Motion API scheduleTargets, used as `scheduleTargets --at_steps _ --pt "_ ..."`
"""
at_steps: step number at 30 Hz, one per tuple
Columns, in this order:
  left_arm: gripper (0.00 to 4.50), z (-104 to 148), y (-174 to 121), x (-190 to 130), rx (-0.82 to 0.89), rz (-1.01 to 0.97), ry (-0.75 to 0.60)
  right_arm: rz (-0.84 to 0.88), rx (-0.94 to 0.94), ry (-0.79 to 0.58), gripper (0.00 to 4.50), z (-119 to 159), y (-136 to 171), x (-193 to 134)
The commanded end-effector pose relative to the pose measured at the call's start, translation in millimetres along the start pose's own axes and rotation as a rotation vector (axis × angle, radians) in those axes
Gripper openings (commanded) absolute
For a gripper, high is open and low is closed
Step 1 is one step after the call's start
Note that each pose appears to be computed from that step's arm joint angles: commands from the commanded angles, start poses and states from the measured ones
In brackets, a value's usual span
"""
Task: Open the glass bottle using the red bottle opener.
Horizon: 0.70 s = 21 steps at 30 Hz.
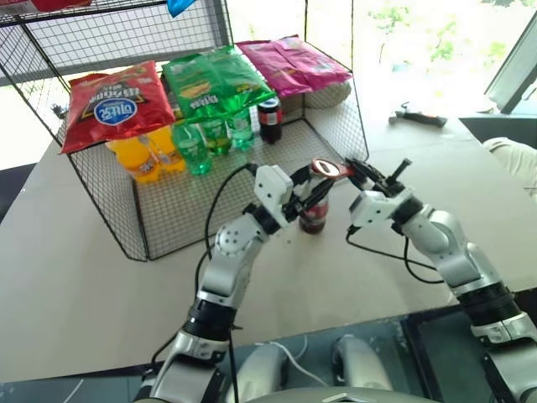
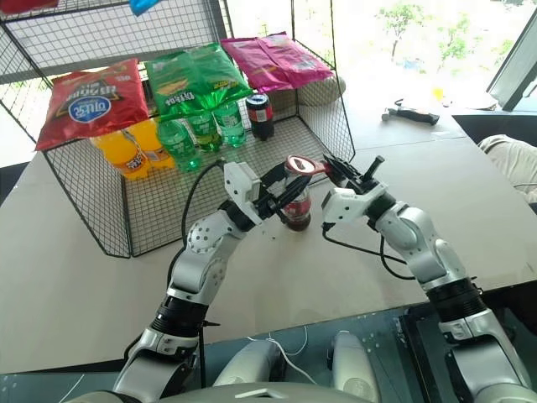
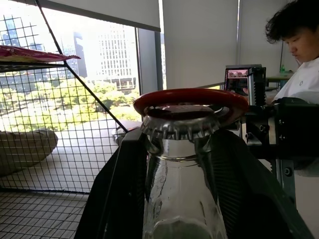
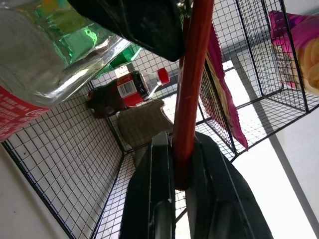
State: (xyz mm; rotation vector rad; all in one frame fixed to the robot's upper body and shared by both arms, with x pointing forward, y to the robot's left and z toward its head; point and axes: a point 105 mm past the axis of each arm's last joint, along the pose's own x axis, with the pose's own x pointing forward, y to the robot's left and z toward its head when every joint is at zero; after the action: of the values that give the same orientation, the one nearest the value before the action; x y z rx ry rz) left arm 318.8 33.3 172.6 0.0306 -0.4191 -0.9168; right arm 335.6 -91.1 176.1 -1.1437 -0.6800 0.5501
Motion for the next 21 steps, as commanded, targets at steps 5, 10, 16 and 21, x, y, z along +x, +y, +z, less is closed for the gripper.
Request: scheduleTargets --at_steps 5,10,16,21 --pt "1.42 -28 -6 -5 -0.017 -0.016 0.116 0.057 -0.060 -0.105 0.00 23 4 9" --pt "1.42 -29 -7 -4 -0.017 -0.018 0.118 0.085 -0.059 -0.108 0.00 24 10 8" --pt "1.42 -31 -6 -4 -0.021 -0.014 0.121 0.020 -0.169 -0.120 0.00 26 -12 10" --pt "1.42 -32 -7 -4 -0.030 -0.012 0.121 -0.002 -0.225 -0.142 0.00 28 -26 10"
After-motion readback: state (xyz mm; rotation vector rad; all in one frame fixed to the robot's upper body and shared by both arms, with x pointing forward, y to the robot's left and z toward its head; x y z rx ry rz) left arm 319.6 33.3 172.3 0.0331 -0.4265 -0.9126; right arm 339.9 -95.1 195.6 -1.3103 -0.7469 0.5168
